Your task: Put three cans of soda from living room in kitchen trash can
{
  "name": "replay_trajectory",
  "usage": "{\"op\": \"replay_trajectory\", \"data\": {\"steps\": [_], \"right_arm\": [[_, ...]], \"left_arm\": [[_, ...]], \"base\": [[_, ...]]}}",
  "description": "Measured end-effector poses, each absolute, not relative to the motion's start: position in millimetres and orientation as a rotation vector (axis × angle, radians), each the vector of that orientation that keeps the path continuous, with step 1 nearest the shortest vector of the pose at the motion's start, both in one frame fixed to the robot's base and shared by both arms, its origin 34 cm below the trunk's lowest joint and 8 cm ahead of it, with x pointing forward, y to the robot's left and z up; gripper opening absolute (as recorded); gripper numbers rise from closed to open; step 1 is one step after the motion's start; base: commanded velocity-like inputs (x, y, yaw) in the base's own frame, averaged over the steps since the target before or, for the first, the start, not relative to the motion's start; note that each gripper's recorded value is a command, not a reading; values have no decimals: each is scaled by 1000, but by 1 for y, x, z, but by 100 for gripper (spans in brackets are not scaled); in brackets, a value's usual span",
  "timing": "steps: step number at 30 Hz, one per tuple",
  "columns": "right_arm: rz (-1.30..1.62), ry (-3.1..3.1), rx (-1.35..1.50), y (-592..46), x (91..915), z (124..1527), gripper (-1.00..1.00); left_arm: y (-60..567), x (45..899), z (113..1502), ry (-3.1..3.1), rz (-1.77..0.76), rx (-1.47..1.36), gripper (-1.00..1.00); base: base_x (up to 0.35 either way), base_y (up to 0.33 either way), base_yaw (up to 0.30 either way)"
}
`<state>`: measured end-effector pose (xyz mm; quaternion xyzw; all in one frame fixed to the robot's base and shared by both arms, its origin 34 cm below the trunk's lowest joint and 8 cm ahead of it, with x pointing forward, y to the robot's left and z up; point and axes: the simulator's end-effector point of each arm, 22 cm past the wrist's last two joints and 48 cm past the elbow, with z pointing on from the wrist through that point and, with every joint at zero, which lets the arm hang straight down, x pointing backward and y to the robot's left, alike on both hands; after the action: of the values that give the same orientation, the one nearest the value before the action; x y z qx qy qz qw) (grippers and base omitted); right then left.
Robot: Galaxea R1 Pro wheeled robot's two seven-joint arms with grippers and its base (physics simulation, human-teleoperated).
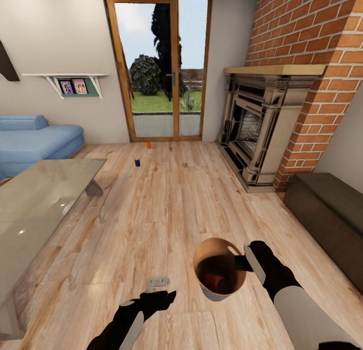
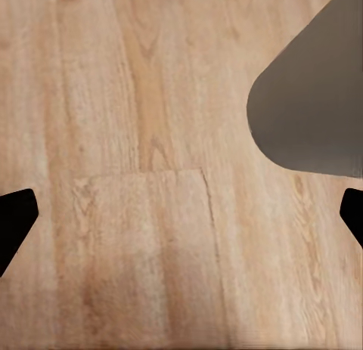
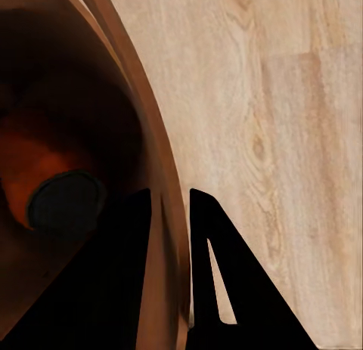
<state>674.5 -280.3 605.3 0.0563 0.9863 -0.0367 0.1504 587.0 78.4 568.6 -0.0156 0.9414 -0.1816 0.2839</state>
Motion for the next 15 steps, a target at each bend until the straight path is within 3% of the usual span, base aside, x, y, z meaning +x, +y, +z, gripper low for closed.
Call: {"op": "replay_trajectory", "data": {"steps": [15], "right_arm": [[-137, 2865, 148, -290, 668, 605, -100]], "left_arm": [[154, 615, 537, 2775, -179, -171, 100]], "base": [[0, 0, 0]]}}
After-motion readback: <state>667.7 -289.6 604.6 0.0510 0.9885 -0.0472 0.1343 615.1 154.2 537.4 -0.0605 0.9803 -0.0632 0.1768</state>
